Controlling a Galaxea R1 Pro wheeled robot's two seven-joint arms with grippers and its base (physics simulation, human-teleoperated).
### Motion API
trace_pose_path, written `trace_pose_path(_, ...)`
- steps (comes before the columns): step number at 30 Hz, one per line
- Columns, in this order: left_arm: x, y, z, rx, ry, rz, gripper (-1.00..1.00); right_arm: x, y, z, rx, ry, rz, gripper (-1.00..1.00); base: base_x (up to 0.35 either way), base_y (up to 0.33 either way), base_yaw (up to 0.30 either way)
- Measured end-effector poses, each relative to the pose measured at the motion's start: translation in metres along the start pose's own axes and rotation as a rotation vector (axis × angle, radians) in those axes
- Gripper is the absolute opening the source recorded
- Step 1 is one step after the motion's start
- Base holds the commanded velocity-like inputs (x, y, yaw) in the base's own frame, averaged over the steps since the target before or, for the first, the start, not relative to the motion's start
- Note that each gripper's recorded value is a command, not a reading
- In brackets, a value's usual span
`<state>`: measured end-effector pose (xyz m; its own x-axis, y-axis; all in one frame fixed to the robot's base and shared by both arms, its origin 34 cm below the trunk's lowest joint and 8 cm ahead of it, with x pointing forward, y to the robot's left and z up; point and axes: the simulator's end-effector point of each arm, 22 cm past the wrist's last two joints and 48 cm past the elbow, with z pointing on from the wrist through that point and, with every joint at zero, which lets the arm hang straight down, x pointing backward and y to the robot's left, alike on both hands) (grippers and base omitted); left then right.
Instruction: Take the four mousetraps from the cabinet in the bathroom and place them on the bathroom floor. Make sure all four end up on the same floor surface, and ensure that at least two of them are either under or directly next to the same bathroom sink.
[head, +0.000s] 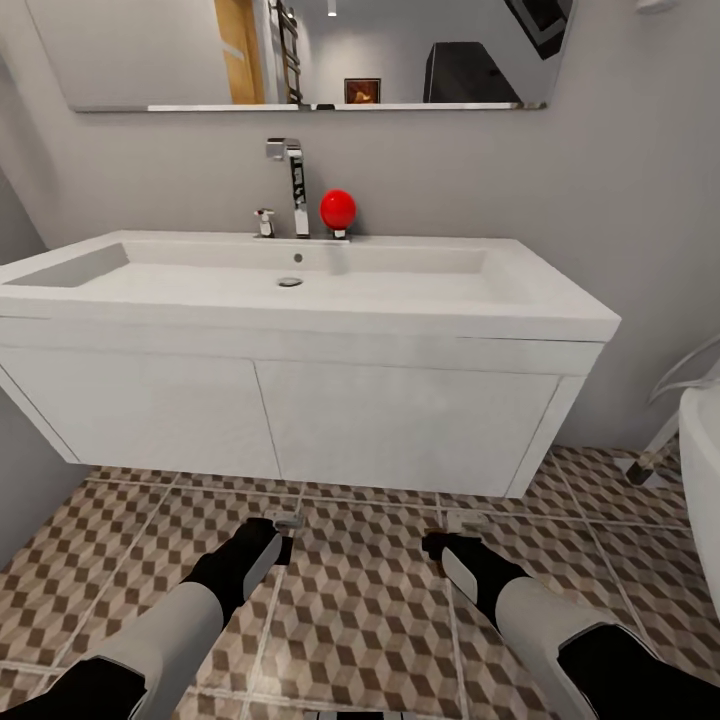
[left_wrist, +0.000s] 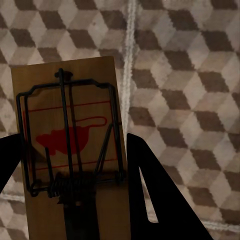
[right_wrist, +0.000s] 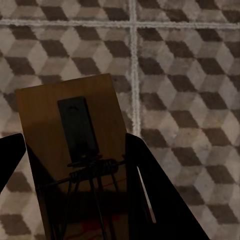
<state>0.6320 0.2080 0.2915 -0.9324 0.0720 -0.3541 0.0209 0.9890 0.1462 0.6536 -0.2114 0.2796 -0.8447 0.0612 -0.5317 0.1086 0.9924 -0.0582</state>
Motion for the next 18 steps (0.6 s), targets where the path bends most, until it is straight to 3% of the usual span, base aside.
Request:
trace_pose_path(4,-0.001,0.0,0.0,0.001,-0.002,-0.001,-1.0,0.0,0.0,0.0,0.001,0.0,0.0,-1.0,0.0,0.0,0.0)
trace_pose_path(18,0.024,-0.005,0.025,0.004,0.057,0.005,-1.0,0.029,-0.001,0.021,0.005,0.056,-0.006,-1.0,0.0,0.0,0.0)
